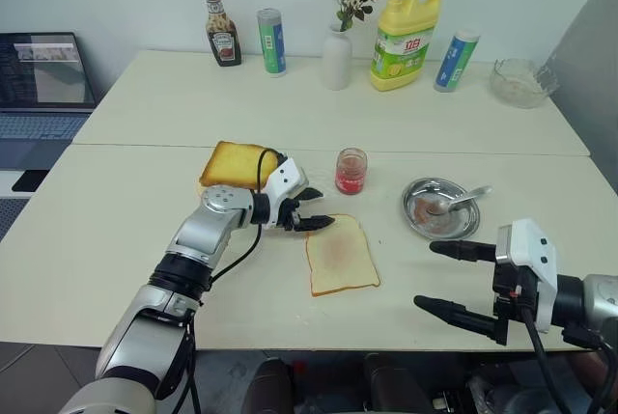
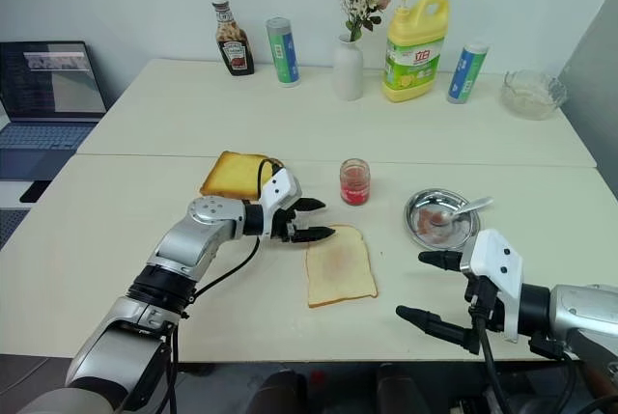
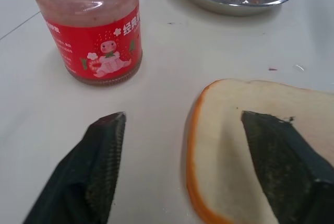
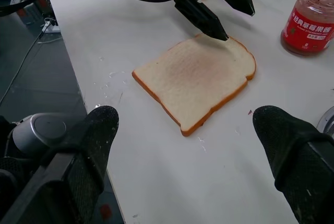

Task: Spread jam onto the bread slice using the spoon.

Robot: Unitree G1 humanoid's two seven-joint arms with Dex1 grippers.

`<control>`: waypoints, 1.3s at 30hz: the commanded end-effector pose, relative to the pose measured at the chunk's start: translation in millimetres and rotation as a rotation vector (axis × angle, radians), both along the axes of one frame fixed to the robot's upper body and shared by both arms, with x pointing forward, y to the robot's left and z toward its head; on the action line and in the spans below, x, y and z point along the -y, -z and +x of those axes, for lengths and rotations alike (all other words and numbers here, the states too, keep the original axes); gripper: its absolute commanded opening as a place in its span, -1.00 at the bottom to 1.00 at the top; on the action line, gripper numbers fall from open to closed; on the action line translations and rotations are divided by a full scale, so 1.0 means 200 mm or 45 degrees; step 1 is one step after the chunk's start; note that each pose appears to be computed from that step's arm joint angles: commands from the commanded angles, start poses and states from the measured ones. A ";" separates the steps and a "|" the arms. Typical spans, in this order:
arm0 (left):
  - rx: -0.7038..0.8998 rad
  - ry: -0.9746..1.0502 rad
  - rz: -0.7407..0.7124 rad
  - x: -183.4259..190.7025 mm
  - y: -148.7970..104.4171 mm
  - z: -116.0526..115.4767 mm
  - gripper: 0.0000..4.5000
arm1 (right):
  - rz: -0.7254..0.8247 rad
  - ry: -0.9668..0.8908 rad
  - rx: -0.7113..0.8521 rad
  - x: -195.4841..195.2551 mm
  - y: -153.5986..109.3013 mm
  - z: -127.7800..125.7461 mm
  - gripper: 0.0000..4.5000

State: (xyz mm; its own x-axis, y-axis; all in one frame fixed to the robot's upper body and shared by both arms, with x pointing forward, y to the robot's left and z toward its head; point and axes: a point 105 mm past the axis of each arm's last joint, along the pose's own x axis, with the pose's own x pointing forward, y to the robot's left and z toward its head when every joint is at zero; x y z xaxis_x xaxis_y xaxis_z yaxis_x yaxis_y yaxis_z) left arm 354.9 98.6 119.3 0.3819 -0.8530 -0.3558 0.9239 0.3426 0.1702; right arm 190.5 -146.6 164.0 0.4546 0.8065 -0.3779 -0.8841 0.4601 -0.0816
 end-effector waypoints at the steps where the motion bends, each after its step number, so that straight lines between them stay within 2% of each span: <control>1: 0.156 -0.005 0.018 -0.08 -0.14 -0.03 0.99 | -0.013 0.006 0.087 0.00 -0.03 0.00 1.00; 3: 0.181 -0.033 0.014 -0.13 -0.18 -0.05 0.99 | -0.021 0.043 0.111 0.02 -0.03 0.01 1.00; 5: 0.205 -0.114 -0.084 -0.19 -0.29 -0.08 0.99 | 0.019 0.152 0.135 0.07 -0.03 0.05 1.00; 7: 0.224 -0.107 -0.120 -0.22 -0.37 -0.17 0.99 | 0.048 0.308 0.201 0.16 -0.04 0.10 1.00; 9: 0.235 -0.025 -0.061 -0.22 -0.38 -0.29 0.99 | 0.091 0.454 0.239 0.26 -0.03 0.14 1.00; 13: 0.185 0.134 0.026 -0.16 -0.34 -0.44 0.99 | 0.285 0.644 0.205 0.36 -0.02 0.18 1.00; 15: 0.239 0.235 0.104 -0.12 -0.33 -0.50 0.99 | 0.370 0.764 0.206 0.43 0.00 0.21 1.00; 19: 0.242 0.341 -0.002 -0.02 -0.40 -0.56 0.99 | 0.510 0.933 0.171 0.52 0.04 0.33 1.00; 22: 0.236 0.401 -0.005 0.02 -0.41 -0.59 0.99 | 0.539 1.083 0.115 0.60 0.11 0.45 1.00; 25: 0.224 0.426 -0.038 0.06 -0.43 -0.58 0.99 | 0.675 1.192 0.042 0.67 0.15 0.58 1.00; 29: 0.245 0.449 -0.026 0.08 -0.43 -0.57 0.99 | 0.745 1.246 -0.030 0.73 0.20 0.66 1.00; 39: 0.255 0.458 -0.007 0.10 -0.41 -0.56 0.99 | 0.889 1.219 -0.198 0.73 0.28 0.81 1.00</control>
State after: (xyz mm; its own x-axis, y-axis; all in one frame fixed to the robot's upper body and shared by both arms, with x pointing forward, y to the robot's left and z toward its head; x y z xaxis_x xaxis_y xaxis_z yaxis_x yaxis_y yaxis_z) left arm 242.7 80.5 195.3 0.1191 -0.9447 -0.3054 0.9478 0.0166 0.3183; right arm 348.4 -290.7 99.4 0.9686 0.2128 -0.1284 -0.1148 0.8411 0.5286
